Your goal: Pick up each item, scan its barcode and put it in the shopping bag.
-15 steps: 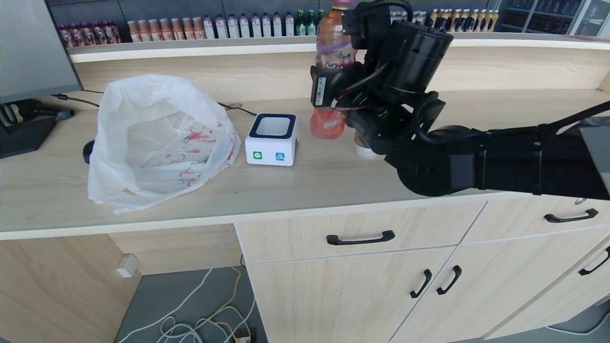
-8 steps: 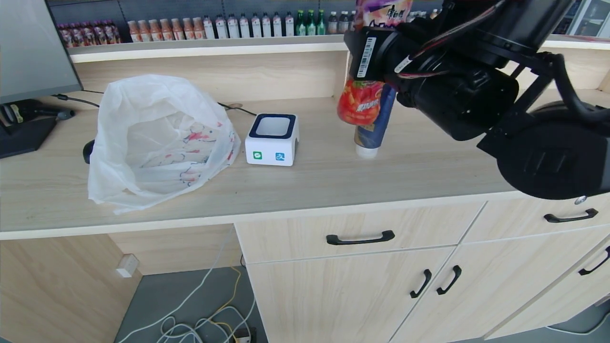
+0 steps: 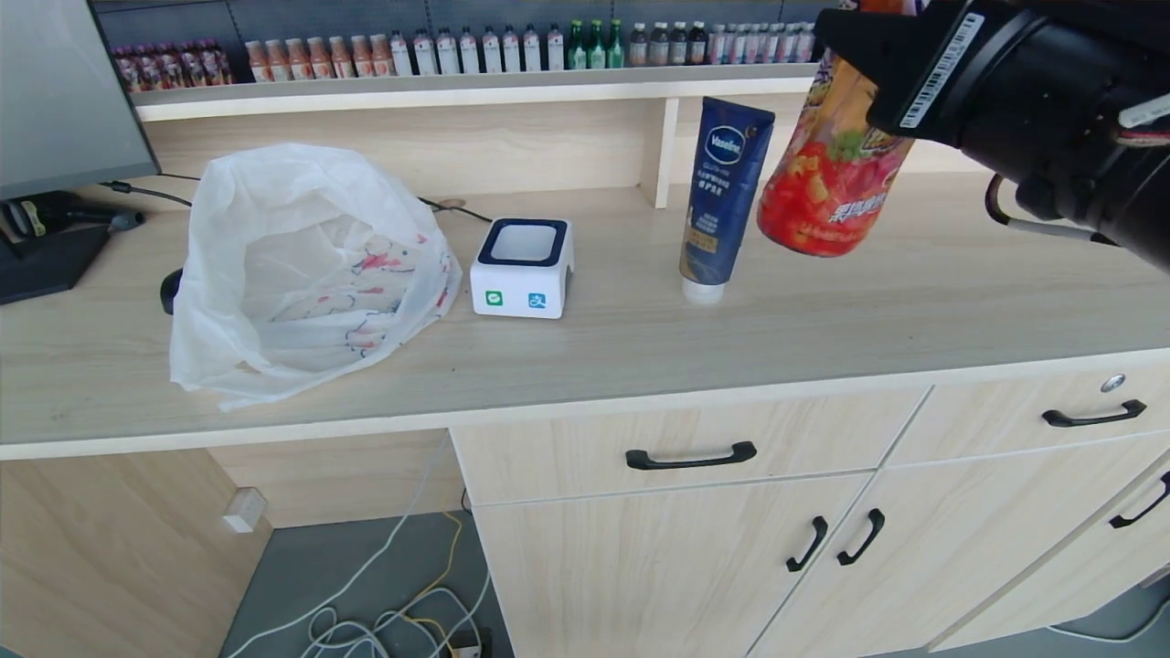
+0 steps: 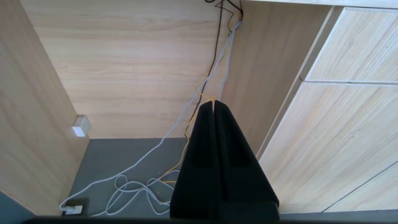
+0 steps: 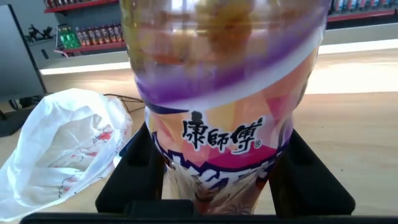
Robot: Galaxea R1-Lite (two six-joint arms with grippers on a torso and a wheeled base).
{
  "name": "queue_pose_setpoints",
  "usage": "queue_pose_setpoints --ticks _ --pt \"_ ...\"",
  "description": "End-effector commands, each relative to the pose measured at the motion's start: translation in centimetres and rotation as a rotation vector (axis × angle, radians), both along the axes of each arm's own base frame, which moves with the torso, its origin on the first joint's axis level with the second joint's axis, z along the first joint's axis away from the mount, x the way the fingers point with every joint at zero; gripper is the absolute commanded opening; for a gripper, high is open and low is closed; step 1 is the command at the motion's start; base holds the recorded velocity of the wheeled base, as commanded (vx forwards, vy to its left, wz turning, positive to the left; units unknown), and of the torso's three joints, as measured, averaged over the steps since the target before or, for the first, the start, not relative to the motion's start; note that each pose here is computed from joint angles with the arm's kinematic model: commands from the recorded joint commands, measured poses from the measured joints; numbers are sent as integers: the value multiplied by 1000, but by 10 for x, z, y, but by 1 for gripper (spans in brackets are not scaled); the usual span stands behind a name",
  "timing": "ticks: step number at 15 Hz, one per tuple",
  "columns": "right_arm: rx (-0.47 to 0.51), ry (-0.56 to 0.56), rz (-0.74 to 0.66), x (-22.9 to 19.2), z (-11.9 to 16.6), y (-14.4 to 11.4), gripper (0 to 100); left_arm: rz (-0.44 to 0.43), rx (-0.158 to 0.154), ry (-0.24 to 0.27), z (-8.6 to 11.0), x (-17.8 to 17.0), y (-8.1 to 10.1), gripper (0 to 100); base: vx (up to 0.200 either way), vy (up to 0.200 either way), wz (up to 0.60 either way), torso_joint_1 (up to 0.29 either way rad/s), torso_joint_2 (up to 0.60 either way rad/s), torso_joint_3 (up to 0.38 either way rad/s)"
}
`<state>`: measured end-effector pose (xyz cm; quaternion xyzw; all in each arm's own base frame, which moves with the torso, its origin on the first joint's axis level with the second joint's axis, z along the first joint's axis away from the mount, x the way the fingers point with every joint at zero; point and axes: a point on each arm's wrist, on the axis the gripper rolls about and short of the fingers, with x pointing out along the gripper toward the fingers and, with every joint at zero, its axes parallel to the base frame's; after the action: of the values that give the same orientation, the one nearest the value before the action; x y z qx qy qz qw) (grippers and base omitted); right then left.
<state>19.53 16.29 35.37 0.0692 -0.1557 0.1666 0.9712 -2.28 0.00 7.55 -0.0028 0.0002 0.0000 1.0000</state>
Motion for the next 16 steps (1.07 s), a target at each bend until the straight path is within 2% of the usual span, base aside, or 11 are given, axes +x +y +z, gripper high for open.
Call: queue_pose_setpoints --ticks 1,4,9,12,14,16 --pt "66 -5 16 -47 -4 -42 0 0 -1 0 0 0 0 0 0 0 0 0 0 0" --pt "50 10 56 -72 -23 -59 0 0 -1 0 0 0 0 0 0 0 0 0 0 0" --pt "23 19 122 -70 -29 -56 0 0 -1 0 0 0 0 0 0 0 0 0 0 0" --pt "-38 64 116 -67 -48 -52 0 0 -1 0 0 0 0 0 0 0 0 0 0 0" --pt "-112 86 100 -69 -65 -54 0 0 -1 0 0 0 0 0 0 0 0 0 0 0" --pt "-298 44 92 -85 -84 -61 0 0 -1 0 0 0 0 0 0 0 0 0 0 0"
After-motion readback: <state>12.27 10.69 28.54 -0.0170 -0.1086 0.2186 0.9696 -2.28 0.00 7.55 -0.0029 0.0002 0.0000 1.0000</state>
